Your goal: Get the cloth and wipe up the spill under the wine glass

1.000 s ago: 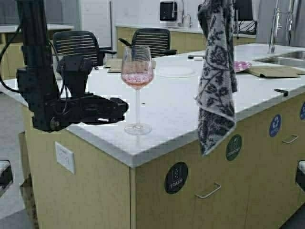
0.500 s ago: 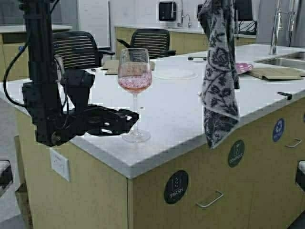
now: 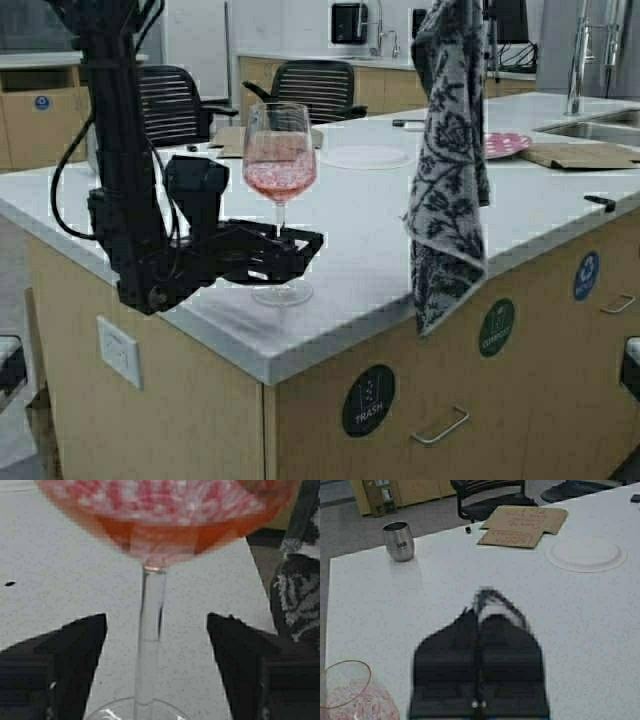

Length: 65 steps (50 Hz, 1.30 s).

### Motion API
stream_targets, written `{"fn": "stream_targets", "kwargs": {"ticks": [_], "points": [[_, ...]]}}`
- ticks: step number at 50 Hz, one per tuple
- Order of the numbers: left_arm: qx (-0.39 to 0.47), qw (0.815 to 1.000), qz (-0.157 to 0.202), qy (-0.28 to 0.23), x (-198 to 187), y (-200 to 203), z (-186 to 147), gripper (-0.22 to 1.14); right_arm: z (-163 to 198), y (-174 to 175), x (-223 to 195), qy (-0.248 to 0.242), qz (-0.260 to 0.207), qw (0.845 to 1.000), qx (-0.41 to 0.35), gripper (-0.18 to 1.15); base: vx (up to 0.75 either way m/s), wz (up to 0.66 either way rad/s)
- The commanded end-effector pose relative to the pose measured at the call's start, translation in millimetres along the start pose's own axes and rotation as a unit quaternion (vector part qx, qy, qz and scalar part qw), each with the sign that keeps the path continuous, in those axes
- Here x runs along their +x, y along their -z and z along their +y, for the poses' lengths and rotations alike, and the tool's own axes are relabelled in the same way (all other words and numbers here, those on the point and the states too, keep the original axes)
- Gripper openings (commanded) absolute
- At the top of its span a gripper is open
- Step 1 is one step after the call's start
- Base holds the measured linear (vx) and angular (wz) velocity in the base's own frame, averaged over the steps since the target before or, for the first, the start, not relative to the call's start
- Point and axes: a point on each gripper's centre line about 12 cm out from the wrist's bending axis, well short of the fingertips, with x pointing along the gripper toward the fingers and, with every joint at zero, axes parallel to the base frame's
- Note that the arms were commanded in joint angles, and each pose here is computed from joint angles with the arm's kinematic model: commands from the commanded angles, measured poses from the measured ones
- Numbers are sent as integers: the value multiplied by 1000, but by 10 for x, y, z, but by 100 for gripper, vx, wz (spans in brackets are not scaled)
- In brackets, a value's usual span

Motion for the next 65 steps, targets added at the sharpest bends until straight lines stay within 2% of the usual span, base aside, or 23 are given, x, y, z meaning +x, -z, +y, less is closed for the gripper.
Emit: {"fn": "stream_targets", "kwargs": {"ticks": [1, 6, 19, 26, 33, 48, 56, 65], "points": [[4, 1000, -22, 5, 112, -97, -6, 94, 13, -130, 33, -4, -27, 1000, 1, 6, 2, -1], [5, 1000, -27, 6, 132, -123, -2, 87, 15, -150, 71, -5, -34, 999, 1, 6, 1, -1], [7, 999, -33, 6, 144, -202, -4, 44, -64, -281, 387, 13, -49, 998, 27, 6, 0, 0], [8, 999, -37, 8, 119, -312, -32, 31, -123, -362, 631, 18, -59, 998, 28, 6, 0, 0], [9, 999, -45, 12, 54, -545, -93, 30, -162, -412, 921, 20, -66, 997, 26, 6, 0, 0], [18, 996, -87, 19, -325, -1405, -284, 29, -194, -281, 1468, 17, -60, 998, 29, 6, 0, 0], [18, 993, -115, 11, -513, -1916, -332, 29, -65, 37, 1620, 4, -27, 999, 31, 6, 0, 0], [0, 995, -95, -8, -504, -2450, -318, 29, 332, 563, 1757, -37, 14, 999, 31, 6, 0, 0]]}}
